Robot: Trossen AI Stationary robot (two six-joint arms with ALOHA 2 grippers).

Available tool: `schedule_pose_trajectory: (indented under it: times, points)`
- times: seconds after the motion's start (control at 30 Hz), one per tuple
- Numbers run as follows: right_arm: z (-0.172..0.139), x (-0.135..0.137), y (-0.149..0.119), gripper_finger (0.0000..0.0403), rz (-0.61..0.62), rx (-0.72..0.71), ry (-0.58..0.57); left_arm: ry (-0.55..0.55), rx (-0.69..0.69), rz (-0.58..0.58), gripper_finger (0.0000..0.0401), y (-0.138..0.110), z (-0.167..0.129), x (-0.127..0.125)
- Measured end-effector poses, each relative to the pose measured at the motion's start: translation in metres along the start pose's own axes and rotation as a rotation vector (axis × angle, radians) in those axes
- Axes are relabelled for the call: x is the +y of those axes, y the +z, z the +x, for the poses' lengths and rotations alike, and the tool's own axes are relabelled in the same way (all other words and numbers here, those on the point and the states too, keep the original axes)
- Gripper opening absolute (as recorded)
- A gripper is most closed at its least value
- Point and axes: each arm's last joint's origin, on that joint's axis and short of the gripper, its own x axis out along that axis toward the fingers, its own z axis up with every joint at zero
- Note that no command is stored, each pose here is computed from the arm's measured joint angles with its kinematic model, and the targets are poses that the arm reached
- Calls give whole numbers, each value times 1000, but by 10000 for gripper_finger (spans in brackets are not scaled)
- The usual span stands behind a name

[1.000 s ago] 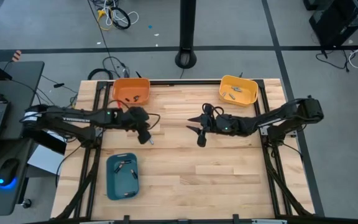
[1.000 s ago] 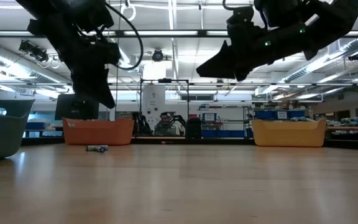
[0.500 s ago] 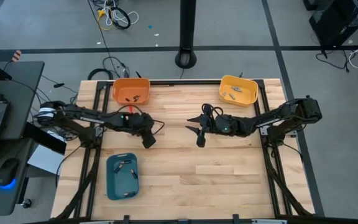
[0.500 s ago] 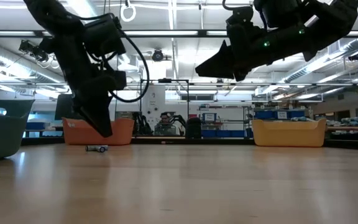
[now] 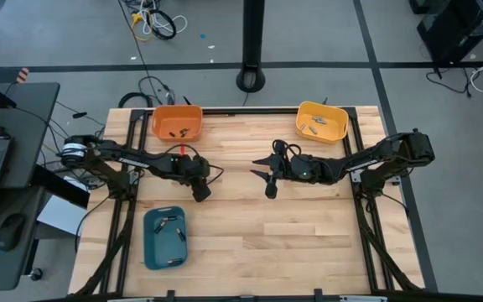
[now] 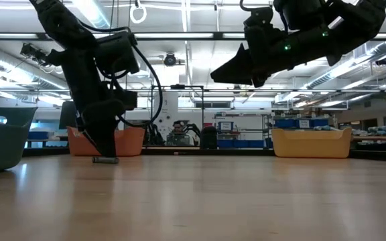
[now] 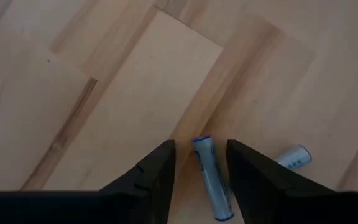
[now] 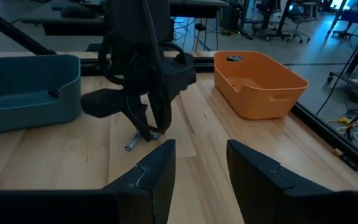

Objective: Sort batteries
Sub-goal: Put the small gray battery into the yellow bin

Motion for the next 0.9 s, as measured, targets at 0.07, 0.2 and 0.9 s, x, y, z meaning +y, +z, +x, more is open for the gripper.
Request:
schedule_pose_trajectory:
  times: [0.07,0.2,0.9]
  points:
    - [0,0,0,153,0,0,0,5,5,1,154,0,2,0]
    - [0,0,0,150,0,0,0,17,-1,1,144,0,3,0]
    - [0,0,0,142,-4,1,0,24,-29,188,25,15,-8,-4]
